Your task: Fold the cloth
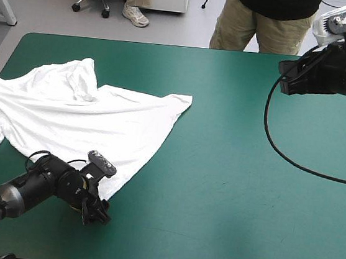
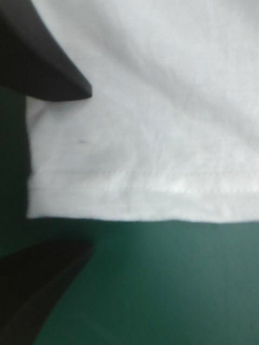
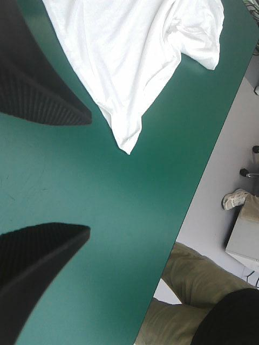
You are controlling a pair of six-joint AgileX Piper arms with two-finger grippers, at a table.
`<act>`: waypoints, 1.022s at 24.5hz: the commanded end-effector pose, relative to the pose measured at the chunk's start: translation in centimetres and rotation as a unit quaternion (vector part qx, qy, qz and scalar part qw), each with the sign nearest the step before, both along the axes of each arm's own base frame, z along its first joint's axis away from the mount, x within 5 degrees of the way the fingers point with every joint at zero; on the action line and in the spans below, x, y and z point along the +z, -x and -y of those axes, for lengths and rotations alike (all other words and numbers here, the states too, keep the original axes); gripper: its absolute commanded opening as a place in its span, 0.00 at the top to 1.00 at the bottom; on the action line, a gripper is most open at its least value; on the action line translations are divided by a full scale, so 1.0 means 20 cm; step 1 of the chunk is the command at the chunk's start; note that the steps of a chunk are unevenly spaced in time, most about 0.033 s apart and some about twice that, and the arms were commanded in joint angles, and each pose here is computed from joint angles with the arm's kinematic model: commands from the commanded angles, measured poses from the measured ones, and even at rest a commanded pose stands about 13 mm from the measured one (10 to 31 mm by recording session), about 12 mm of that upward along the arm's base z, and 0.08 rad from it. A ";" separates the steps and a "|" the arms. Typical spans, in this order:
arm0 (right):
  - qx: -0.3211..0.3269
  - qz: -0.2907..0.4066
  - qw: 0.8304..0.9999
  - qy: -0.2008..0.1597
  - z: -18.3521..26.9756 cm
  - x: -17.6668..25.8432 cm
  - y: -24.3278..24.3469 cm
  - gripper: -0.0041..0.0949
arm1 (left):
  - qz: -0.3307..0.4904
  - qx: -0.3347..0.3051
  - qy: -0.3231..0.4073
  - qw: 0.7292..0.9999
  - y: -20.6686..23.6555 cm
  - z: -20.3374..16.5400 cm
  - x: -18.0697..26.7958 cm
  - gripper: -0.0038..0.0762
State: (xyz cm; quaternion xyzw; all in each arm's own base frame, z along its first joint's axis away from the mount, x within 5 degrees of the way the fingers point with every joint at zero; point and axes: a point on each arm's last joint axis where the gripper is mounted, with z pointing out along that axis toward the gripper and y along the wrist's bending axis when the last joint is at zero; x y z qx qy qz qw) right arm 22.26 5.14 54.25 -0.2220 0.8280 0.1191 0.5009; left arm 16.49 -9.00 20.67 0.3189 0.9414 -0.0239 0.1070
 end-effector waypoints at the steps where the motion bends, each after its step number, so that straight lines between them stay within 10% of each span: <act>1: 0.003 0.021 1.000 -0.013 0.00 0.04 0.04 0.44 | 0.012 0.005 0.005 1.000 -0.03 0.02 -0.02 0.31; 6: 0.005 0.004 1.000 -0.011 0.00 0.01 -0.01 0.44 | -0.040 0.041 -0.012 0.998 -0.04 0.03 -0.10 0.95; 11: 0.058 -0.067 0.996 -0.025 -0.11 -0.18 -0.31 0.44 | -0.052 0.066 0.007 0.996 -0.03 0.05 -0.10 0.96; 25: 0.158 -0.024 0.979 0.129 -0.38 -0.90 -1.07 0.44 | -0.077 0.075 0.011 0.994 -0.01 0.05 -0.10 0.96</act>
